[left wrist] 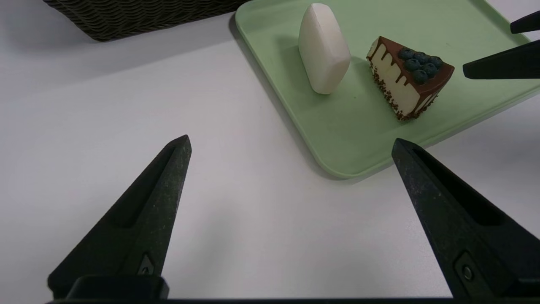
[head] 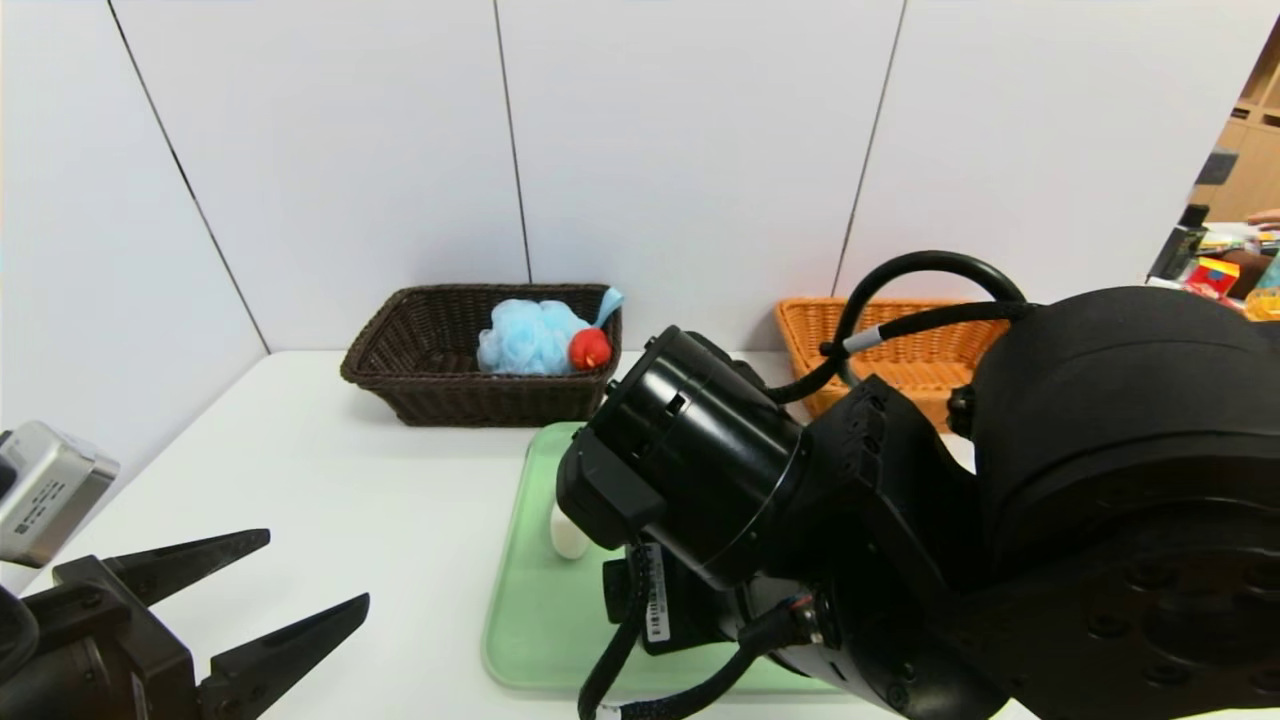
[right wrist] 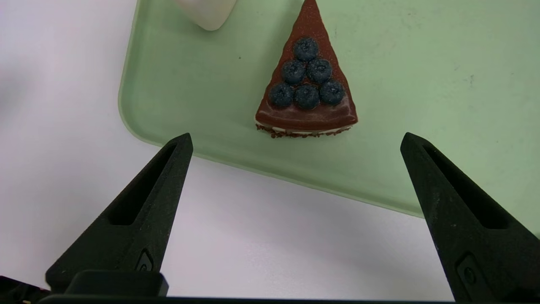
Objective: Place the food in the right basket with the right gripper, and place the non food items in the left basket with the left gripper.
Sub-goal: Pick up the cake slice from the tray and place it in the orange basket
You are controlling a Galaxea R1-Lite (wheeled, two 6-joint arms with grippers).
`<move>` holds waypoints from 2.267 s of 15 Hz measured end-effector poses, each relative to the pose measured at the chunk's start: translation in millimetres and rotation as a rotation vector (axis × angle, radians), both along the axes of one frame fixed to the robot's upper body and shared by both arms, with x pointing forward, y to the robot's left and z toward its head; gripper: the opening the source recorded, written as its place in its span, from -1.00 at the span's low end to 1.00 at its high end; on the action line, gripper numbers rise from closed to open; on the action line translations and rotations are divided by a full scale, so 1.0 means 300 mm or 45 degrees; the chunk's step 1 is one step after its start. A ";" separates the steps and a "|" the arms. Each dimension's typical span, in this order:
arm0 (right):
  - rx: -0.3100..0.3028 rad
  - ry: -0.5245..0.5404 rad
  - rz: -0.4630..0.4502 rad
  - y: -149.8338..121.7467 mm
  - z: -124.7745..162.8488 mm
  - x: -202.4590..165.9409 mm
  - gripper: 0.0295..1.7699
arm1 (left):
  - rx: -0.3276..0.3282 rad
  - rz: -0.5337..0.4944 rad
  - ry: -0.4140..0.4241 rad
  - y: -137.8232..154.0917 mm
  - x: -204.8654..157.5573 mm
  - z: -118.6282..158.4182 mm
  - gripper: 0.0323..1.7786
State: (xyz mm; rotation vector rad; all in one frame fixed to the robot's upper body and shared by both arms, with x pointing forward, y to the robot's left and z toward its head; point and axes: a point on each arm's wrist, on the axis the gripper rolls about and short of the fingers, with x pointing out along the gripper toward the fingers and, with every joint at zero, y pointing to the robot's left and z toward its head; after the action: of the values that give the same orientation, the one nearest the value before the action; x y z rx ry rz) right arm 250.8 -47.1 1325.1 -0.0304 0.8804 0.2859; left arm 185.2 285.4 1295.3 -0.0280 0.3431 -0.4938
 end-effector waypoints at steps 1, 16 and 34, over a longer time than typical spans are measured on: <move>0.001 0.002 -0.002 0.005 -0.002 0.000 0.92 | -0.001 0.000 -0.001 0.000 0.000 0.001 0.90; -0.063 0.053 -0.044 0.033 -0.090 0.085 0.92 | -0.005 0.001 -0.010 0.003 -0.006 0.002 0.90; -0.111 0.144 -0.069 0.075 -0.212 0.177 0.92 | -0.005 0.002 -0.006 0.001 -0.003 0.002 0.90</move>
State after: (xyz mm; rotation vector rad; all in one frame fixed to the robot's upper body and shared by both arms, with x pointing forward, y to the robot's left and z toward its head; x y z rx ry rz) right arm 303.9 -24.5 1261.5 -0.0716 1.0040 0.2002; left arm 184.4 285.8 1295.9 -0.0311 0.3374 -0.4929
